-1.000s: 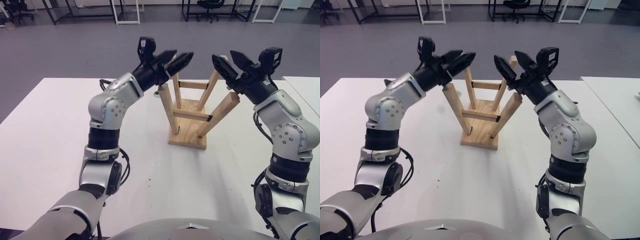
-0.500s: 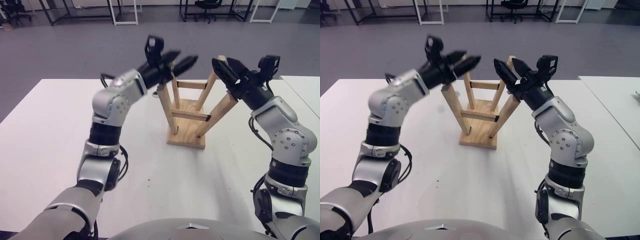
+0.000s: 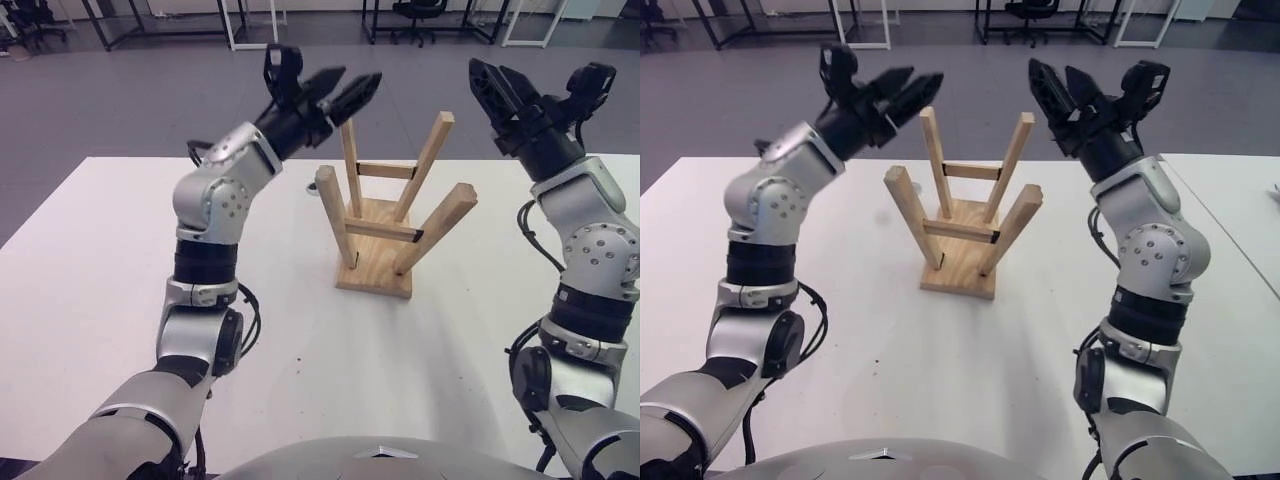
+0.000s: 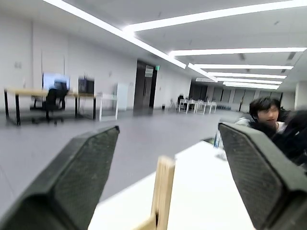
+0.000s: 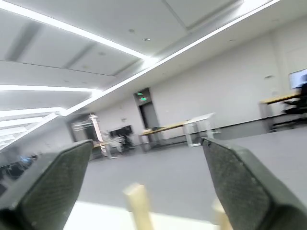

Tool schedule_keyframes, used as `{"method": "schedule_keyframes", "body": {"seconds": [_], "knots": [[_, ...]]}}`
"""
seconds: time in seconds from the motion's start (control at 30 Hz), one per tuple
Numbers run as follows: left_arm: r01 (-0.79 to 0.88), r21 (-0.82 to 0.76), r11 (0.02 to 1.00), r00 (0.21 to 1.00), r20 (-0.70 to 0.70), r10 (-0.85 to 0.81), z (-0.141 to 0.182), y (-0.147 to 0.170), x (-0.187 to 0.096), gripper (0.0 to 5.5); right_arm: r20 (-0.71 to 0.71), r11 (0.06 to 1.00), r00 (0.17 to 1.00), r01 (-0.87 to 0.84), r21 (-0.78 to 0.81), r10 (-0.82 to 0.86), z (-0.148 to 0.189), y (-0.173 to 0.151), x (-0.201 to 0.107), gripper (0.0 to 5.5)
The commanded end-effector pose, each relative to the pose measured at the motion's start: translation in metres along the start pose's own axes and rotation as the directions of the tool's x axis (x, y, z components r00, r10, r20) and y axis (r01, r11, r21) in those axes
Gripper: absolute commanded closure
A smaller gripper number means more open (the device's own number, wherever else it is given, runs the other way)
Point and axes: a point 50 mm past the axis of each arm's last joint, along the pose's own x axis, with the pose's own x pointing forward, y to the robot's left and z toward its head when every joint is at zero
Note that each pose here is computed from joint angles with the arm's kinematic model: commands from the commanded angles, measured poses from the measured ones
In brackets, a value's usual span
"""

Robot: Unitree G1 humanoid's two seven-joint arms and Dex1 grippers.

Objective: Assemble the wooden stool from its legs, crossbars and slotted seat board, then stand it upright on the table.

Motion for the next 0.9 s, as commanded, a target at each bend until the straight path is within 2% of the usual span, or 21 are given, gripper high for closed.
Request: {"method": "schedule_keyframes", "body": {"seconds": [0.03, 0.13, 0.17, 0.2, 0.23, 0.3, 0.37, 0.4, 0.47, 0.5, 0.57, 0.63, 0.67, 0.73, 0.77, 0.9], "knots": [[-0.123, 0.081, 0.989, 0.992, -0.007, 0.124, 0.022, 0.021, -0.041, 1.68, -0.433, 0.924, 0.872, -0.333, -0.187, 0.227, -0.075, 0.02, -0.024, 1.29], [-0.372, 0.097, 0.923, 0.925, -0.043, 0.377, 0.021, 0.053, -0.106, 1.68, -0.418, 0.771, 0.71, -0.636, -0.037, 0.566, -0.078, 0.081, -0.044, 1.29], [-0.44, 0.13, 0.889, 0.891, -0.063, 0.45, 0.019, 0.059, -0.125, 1.68, -0.408, 0.727, 0.673, -0.686, -0.031, 0.617, -0.076, 0.097, -0.046, 1.29], [-0.506, 0.109, 0.856, 0.855, -0.062, 0.514, 0.017, 0.063, -0.144, 1.68, -0.406, 0.714, 0.678, -0.696, -0.083, 0.613, -0.076, 0.11, -0.041, 1.29], [-0.559, 0.096, 0.824, 0.822, -0.071, 0.566, 0.013, 0.064, -0.161, 1.68, -0.419, 0.715, 0.724, -0.665, -0.215, 0.548, -0.072, 0.113, -0.033, 1.29], [-0.617, 0.191, 0.764, 0.743, -0.181, 0.645, -0.006, 0.056, -0.192, 1.68, -0.296, 0.717, 0.826, -0.564, -0.41, 0.48, -0.022, 0.117, -0.019, 1.29], [-0.63, 0.243, 0.738, 0.676, -0.298, 0.674, -0.028, 0.043, -0.212, 1.68, -0.111, 0.762, 0.874, -0.47, -0.445, 0.474, 0.037, 0.115, -0.019, 1.29], [-0.627, 0.242, 0.741, 0.653, -0.356, 0.669, -0.039, 0.035, -0.219, 1.68, -0.053, 0.8, 0.9, -0.41, -0.438, 0.433, 0.057, 0.102, -0.019, 1.29], [-0.566, 0.319, 0.76, 0.577, -0.505, 0.642, -0.061, 0.02, -0.233, 1.68, -0.117, 0.825, 0.955, -0.293, -0.483, 0.271, 0.058, 0.061, -0.018, 1.29], [-0.495, 0.384, 0.779, 0.525, -0.582, 0.621, -0.072, 0.014, -0.241, 1.68, -0.197, 0.828, 0.965, -0.252, -0.5, 0.174, 0.04, 0.035, -0.017, 1.29], [-0.263, 0.513, 0.817, 0.412, -0.706, 0.576, -0.092, 0.003, -0.257, 1.68, -0.386, 0.832, 0.922, -0.22, -0.508, 0.008, -0.022, -0.016, -0.021, 1.29], [-0.172, 0.487, 0.856, 0.39, -0.765, 0.513, -0.107, -0.006, -0.26, 1.68, -0.504, 0.852, 0.859, -0.192, -0.488, -0.095, -0.081, -0.049, -0.035, 1.29], [-0.187, 0.453, 0.872, 0.406, -0.772, 0.489, -0.117, -0.01, -0.255, 1.68, -0.592, 0.833, 0.798, -0.249, -0.495, -0.113, -0.119, -0.054, -0.048, 1.29], [-0.194, 0.411, 0.891, 0.435, -0.778, 0.454, -0.137, -0.015, -0.243, 1.68, -0.698, 0.828, 0.712, -0.344, -0.443, -0.077, -0.168, -0.052, -0.074, 1.29], [-0.197, 0.395, 0.897, 0.445, -0.78, 0.44, -0.146, -0.016, -0.238, 1.68, -0.724, 0.827, 0.688, -0.378, -0.417, -0.05, -0.18, -0.049, -0.084, 1.29], [-0.157, 0.39, 0.907, 0.5, -0.761, 0.414, -0.169, -0.01, -0.21, 1.68, -0.718, 0.85, 0.689, -0.434, -0.3, 0.099, -0.193, -0.038, -0.106, 1.29]]}}
